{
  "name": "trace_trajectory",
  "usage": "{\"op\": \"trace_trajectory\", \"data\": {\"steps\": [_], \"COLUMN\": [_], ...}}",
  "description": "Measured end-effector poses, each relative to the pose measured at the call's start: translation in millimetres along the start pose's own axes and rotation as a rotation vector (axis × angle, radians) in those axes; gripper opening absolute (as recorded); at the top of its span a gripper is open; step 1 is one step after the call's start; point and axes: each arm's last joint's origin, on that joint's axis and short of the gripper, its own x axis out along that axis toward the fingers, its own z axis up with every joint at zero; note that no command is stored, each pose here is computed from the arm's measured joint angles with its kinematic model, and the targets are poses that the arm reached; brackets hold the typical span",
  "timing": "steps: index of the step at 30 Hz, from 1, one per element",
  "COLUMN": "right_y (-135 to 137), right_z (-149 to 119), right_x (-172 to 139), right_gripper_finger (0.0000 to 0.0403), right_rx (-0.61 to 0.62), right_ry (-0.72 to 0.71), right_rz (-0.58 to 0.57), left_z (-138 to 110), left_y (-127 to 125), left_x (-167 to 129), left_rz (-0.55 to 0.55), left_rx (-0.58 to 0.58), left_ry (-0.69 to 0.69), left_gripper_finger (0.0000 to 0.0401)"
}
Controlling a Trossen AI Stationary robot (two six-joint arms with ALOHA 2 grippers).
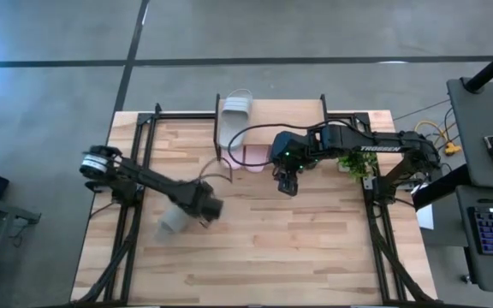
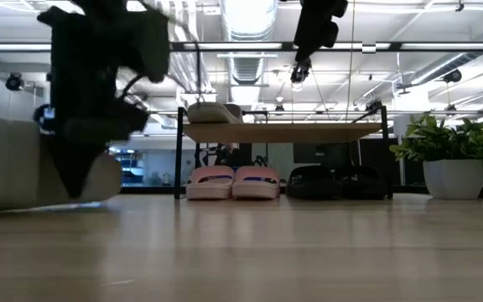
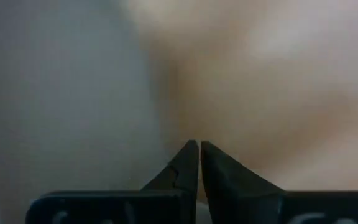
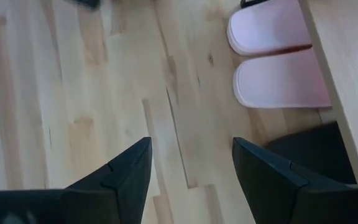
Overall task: Pick and place slides into the shelf
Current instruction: Put the right gray slide on the shelf
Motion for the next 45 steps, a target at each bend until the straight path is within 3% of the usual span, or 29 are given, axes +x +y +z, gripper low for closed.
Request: {"op": "trace_trajectory", "data": {"steps": [6, 8, 11, 16, 20, 27, 34, 38, 40, 42, 45], "right_y": [0, 0, 0, 1, 2, 2, 2, 2, 2, 2, 2], "right_z": [-1, -1, -1, 4, 10, 13, 13, 13, 13, 12, 12], "right_x": [0, 0, 0, 0, -1, -1, -1, -1, -1, -1, -1], "right_gripper_finger": [0.0215, 0.0215, 0.0215, 0.0215, 0.0215, 0.0215, 0.0215, 0.0215, 0.0215, 0.0215, 0.0215], "right_rx": [0.000, -0.006, -0.025, -0.052, -0.060, -0.060, -0.051, -0.051, -0.047, -0.047, -0.047], "right_ry": [0.012, 0.012, 0.009, -0.041, -0.108, -0.141, -0.137, -0.134, -0.132, -0.129, -0.129], "right_rz": [-0.002, -0.002, -0.002, 0.005, 0.015, 0.019, 0.019, 0.018, 0.018, 0.018, 0.018], "left_z": [-26, -42, -61, -79, -81, -69, -65, -65, -62, -57, -56], "left_y": [-38, -45, -55, -35, -10, 7, 18, 9, -10, -32, -44], "left_x": [-42, -59, -97, -128, -119, -56, -47, -39, -47, -66, -111], "left_rz": [-0.335, -0.362, -0.407, -0.170, 0.125, 0.305, 0.345, 0.180, -0.081, -0.355, -0.636], "left_rx": [0.091, 0.118, 0.059, -0.145, -0.272, -0.307, -0.380, -0.412, -0.385, -0.334, -0.185], "left_ry": [-0.024, -0.041, -0.212, -0.412, -0.443, -0.284, -0.332, -0.274, -0.227, -0.265, -0.512], "left_gripper_finger": [0.0006, 0.0006, 0.0002, 0.0000, 0.0000, 0.0000, 0.0000, 0.0000, 0.0001, 0.0000, 0.0000]}}
